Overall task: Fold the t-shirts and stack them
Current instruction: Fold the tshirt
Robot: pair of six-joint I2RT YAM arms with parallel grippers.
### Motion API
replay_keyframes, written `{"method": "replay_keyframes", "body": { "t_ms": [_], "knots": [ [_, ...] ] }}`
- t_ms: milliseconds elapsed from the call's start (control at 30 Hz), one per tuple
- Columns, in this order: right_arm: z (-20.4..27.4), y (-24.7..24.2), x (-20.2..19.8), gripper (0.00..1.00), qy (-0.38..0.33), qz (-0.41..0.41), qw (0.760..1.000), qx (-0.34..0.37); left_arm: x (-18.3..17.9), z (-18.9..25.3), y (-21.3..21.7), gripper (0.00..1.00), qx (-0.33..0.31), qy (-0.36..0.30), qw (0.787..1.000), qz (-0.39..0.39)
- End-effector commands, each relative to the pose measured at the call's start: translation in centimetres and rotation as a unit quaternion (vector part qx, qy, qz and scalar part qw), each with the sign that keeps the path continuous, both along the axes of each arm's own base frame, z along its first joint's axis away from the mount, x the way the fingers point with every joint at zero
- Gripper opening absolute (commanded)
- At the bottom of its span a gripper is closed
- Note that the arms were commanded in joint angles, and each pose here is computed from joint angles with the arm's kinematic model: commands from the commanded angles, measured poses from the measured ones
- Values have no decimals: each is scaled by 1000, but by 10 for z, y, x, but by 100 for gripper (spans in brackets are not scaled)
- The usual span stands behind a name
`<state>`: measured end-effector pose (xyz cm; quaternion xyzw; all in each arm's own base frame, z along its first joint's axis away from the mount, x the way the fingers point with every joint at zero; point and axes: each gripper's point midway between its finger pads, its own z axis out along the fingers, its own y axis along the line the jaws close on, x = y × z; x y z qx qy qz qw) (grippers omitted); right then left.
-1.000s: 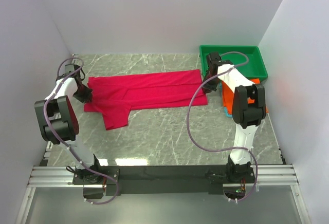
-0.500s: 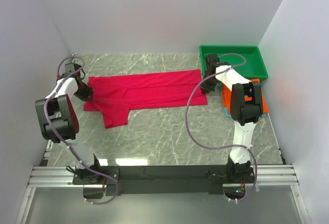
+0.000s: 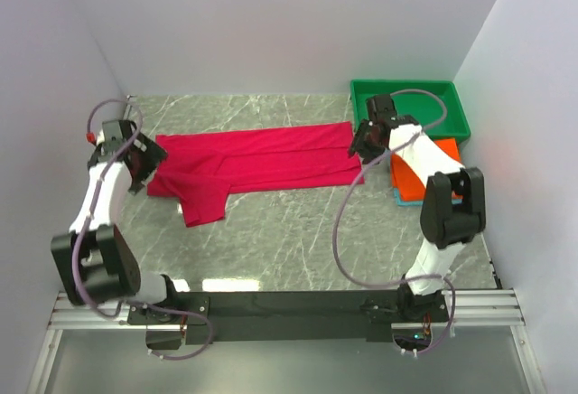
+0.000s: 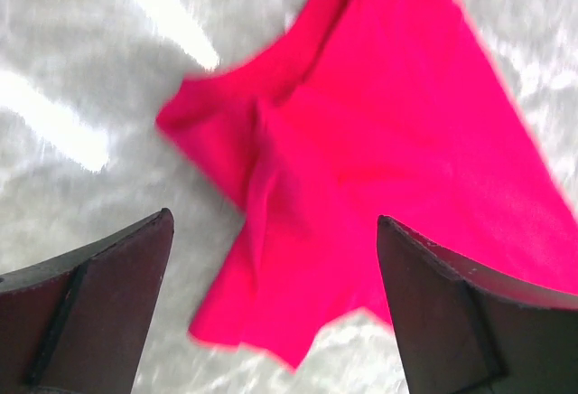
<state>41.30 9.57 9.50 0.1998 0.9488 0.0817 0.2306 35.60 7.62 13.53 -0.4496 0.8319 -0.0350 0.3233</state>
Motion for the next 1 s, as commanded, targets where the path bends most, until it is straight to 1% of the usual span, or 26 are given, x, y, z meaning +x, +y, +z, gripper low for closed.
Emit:
{"method": "replay_keyframes", "body": {
  "t_ms": [0, 33, 67, 100, 133, 200, 267, 333, 367, 433, 467, 500, 533, 567, 600, 667, 700, 767, 900, 933, 967],
  "knots": [
    [39, 42, -13, 54, -59, 61, 995, 46, -34, -14, -27, 99, -18, 26, 999, -33],
    [34, 61, -26, 54, -54, 87, 993, 51, -48, -20, -36, 100, -27, 28, 998, -42],
    [34, 71, -32, 54, -53, 100, 992, 57, -54, -23, -41, 99, -31, 29, 998, -45],
    [40, 87, -37, 54, -60, 122, 988, 78, -61, -27, -49, 99, -33, 35, 997, -54],
    [34, 105, -52, 54, -52, 148, 984, 89, -74, -35, -55, 97, -36, 42, 997, -57],
    [34, 134, -62, 54, -55, 176, 975, 124, -84, -44, -68, 91, -43, 50, 996, -66],
    [30, 168, -86, 54, -37, 212, 964, 158, -98, -59, -80, 85, -54, 63, 994, -72],
    [25, 195, -96, 54, -30, 237, 953, 186, -106, -71, -86, 81, -58, 75, 993, -74],
    [23, 210, -106, 53, -22, 250, 948, 197, -105, -73, -90, 78, -57, 72, 993, -80],
    [16, 231, -111, 53, -13, 261, 942, 213, -105, -76, -93, 77, -52, 75, 992, -85],
    [16, 244, -121, 53, -7, 276, 935, 222, -104, -77, -95, 77, -50, 77, 992, -90],
    [11, 254, -121, 53, -5, 282, 931, 230, -104, -78, -92, 77, -42, 80, 992, -85],
    [10, 262, -123, 53, 2, 283, 929, 239, -103, -80, -97, 77, -35, 85, 991, -97],
    [1, 274, -133, 53, 19, 296, 923, 244, -102, -81, -98, 75, -31, 87, 991, -99],
    [4, 284, -132, 52, 14, 301, 919, 254, -101, -84, -96, 74, -23, 92, 991, -97],
    [-8, 300, -139, 52, 39, 303, 913, 269, -99, -86, -96, 73, -17, 95, 990, -102],
    [-5, 313, -143, 52, 36, 312, 907, 279, -98, -89, -96, 72, -13, 101, 990, -101],
    [-16, 324, -146, 52, 53, 308, 905, 288, -97, -91, -98, 68, -9, 105, 989, -107],
    [-22, 349, -148, 52, 59, 309, 897, 311, -96, -98, -98, 62, 4, 123, 986, -113],
    [-24, 354, -151, 52, 65, 306, 896, 315, -96, -98, -97, 58, 8, 125, 986, -113],
    [-30, 358, -149, 52, 70, 304, 896, 316, -96, -99, -98, 56, 10, 127, 985, -116]
  ]
}}
